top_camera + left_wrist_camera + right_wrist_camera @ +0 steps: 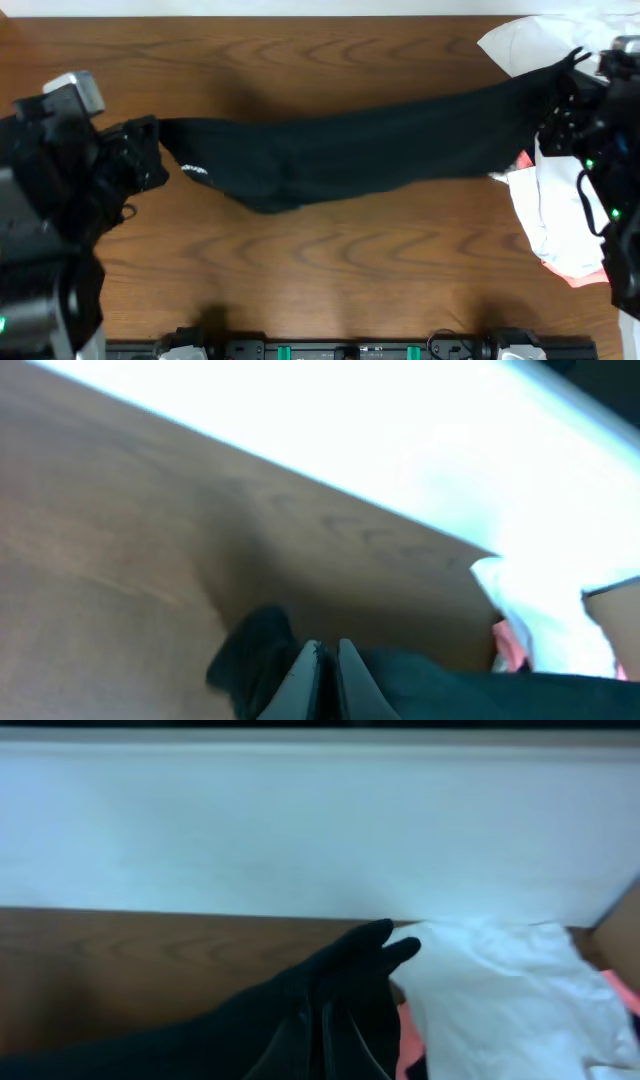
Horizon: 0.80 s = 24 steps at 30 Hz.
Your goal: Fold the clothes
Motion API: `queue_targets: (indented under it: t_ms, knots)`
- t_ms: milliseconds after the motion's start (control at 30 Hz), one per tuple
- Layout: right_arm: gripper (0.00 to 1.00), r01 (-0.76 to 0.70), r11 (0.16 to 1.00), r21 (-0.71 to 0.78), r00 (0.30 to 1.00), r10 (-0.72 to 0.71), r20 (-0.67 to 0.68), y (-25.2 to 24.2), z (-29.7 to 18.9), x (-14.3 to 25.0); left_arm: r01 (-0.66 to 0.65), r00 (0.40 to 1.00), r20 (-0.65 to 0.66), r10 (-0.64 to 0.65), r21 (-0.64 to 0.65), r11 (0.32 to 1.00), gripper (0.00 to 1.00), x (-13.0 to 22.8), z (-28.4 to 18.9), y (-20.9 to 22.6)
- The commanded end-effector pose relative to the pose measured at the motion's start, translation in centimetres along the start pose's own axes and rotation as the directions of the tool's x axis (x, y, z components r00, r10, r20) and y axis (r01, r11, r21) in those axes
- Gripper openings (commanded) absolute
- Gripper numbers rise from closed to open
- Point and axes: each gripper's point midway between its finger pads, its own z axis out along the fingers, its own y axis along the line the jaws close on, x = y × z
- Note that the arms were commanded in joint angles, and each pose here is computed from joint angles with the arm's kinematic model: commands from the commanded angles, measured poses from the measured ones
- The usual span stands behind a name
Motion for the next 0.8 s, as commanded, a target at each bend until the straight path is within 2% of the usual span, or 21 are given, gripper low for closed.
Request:
queue_targets:
  t_ms: [0,167,367,633,767]
  knots:
    - [0.01,0.018,0.997,0.081,0.998,-0.022,0.056,-1.4,-1.9,-2.3,-0.055,0.993,0.105,0.051,0.042,0.998,0.06,-1.5,-3.6,-1.8]
    - [0.01,0.014,0.992,0.124,0.998,-0.022,0.066,-2.1,-3.0,-3.0,-0.076,0.985,0.162,0.066,0.060,0.995,0.06,-2.3,-5.6,-2.8]
    - [0.01,0.023,0.990,0.141,1.000,-0.020,-0.022,-2.5,-0.3,-1.4,-0.055,0.993,0.105,0.050,0.042,0.998,0.06,-2.4,-3.2,-2.0]
    - [0.01,0.054,0.989,0.138,0.978,-0.024,-0.208,-2.9,9.0,2.9,-0.002,0.998,-0.062,0.001,-0.017,1.000,0.06,-2.6,5.8,0.9]
    - [0.01,0.068,0.992,0.102,0.973,-0.043,-0.229,-2.7,15.5,4.5,-0.003,0.999,-0.051,0.002,-0.013,1.000,0.06,-4.6,12.3,2.3]
